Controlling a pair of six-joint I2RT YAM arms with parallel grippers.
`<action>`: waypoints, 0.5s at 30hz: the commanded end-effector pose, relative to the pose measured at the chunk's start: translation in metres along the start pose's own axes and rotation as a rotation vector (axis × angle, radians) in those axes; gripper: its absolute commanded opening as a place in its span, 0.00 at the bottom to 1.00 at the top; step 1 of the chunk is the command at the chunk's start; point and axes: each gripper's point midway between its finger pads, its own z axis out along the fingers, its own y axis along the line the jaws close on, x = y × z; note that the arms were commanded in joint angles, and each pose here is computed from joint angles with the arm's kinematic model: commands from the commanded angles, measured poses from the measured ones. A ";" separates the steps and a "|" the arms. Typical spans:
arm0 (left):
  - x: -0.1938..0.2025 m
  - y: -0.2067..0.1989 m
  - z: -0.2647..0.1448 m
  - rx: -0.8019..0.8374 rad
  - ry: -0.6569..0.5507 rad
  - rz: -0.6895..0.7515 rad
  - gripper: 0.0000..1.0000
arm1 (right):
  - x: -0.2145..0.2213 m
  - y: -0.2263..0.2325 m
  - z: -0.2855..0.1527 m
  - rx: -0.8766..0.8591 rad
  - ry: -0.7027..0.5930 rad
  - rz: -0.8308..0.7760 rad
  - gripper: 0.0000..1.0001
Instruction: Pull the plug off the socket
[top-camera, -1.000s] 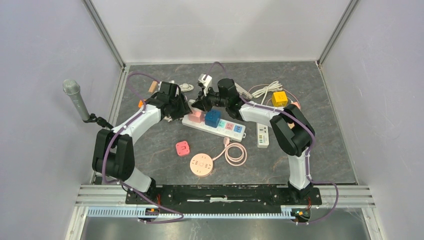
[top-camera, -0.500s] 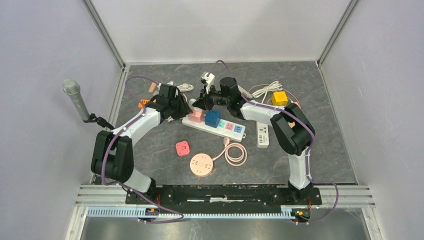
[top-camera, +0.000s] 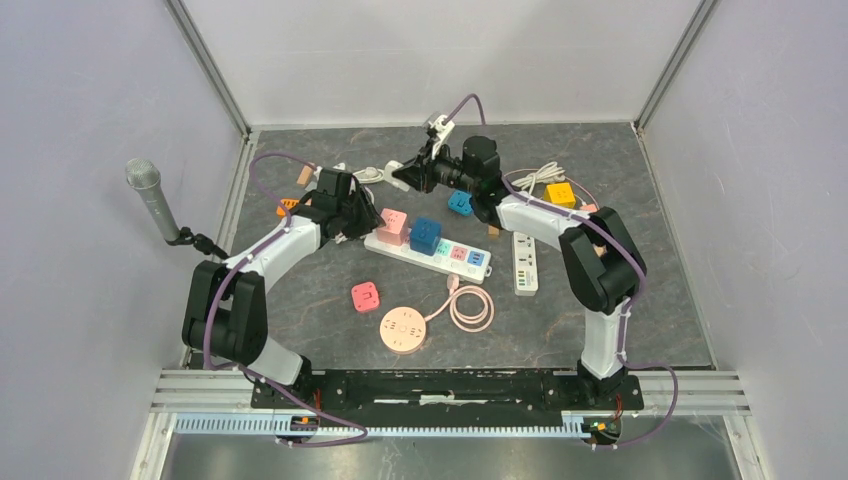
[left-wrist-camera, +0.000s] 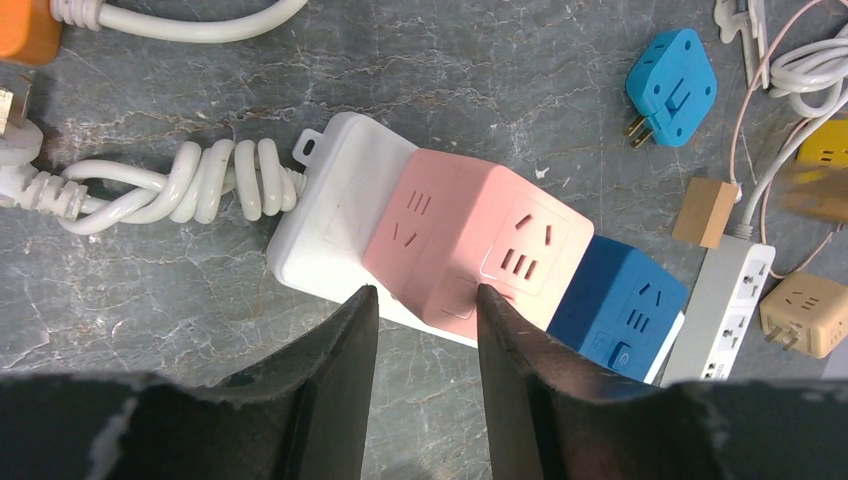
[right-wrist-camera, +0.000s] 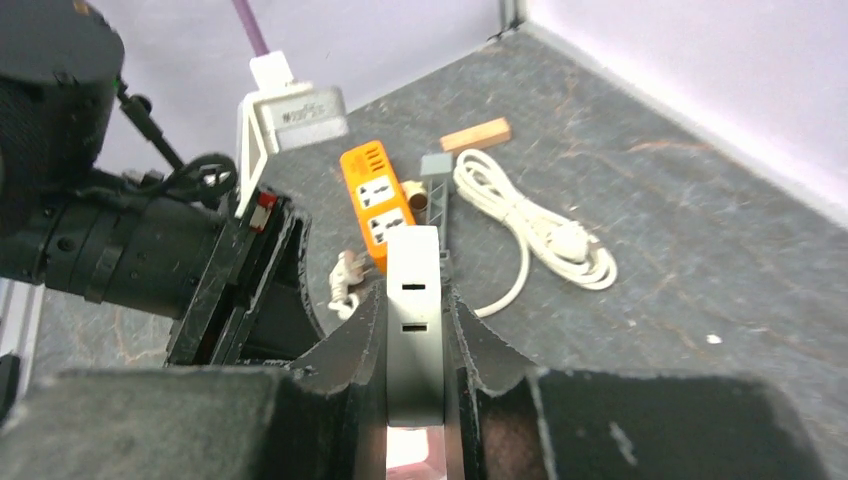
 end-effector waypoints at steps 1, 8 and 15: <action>0.021 0.007 -0.001 -0.007 0.104 0.054 0.51 | -0.067 -0.014 -0.021 0.098 -0.160 -0.076 0.00; -0.032 -0.039 -0.033 0.120 -0.020 0.213 0.71 | -0.044 -0.067 -0.046 0.289 -0.134 0.064 0.00; -0.074 -0.040 -0.068 0.051 -0.204 0.225 0.96 | 0.003 -0.093 -0.042 0.335 -0.020 0.168 0.03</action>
